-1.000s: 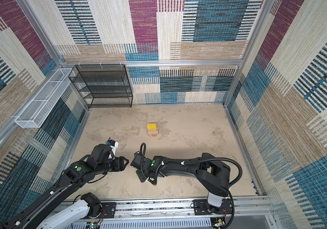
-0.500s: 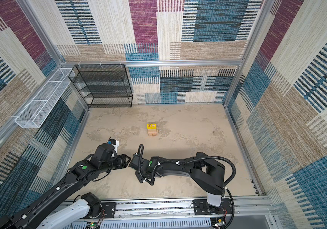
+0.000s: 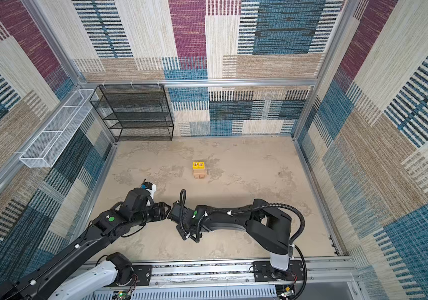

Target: Build the wood block tower

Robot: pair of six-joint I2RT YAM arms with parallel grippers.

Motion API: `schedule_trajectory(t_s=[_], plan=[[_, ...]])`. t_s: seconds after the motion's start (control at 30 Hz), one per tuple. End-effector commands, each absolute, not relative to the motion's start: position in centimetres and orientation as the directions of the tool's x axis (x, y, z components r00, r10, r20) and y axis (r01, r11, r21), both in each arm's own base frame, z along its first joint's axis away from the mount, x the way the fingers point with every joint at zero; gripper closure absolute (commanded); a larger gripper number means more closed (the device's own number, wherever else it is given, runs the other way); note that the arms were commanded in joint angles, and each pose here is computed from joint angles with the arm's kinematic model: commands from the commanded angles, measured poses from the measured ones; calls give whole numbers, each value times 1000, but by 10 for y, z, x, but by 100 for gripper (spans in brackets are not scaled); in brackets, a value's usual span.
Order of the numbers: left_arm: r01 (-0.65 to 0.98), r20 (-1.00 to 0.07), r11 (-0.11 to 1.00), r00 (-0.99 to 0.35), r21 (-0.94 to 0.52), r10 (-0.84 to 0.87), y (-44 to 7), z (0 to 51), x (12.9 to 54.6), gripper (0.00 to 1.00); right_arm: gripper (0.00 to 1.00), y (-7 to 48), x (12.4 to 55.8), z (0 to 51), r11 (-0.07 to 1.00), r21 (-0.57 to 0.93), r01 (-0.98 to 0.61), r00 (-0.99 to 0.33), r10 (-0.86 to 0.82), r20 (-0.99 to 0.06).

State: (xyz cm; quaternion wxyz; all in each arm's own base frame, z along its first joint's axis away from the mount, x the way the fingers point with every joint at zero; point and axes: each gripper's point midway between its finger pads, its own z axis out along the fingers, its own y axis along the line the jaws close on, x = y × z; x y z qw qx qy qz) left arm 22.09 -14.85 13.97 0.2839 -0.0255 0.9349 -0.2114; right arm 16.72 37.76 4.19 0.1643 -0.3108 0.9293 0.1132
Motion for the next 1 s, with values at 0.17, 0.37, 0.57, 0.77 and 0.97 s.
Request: schedule_trajectory(t_s=[0.17,0.37,0.57,0.77,0.97], plan=[[77,-544,909,-820,-410,-176,-148,144,226,46,58,381,170,43,777,97,-622,-742,-545,-389],[79,-553,911,-814,-405,-176,-146,146,226,46,59,380,171,43,775,89,-626,-739,-552,-387],[81,-555,910,-814,-406,-175,-146,146,226,46,60,379,173,42,776,69,-627,-735,-560,-384],[83,-555,909,-813,-408,-175,-147,145,226,46,59,379,174,41,777,59,-627,-734,-563,-379],[86,-558,908,-811,-410,-175,-147,146,227,46,60,379,175,42,778,52,-627,-732,-565,-381]])
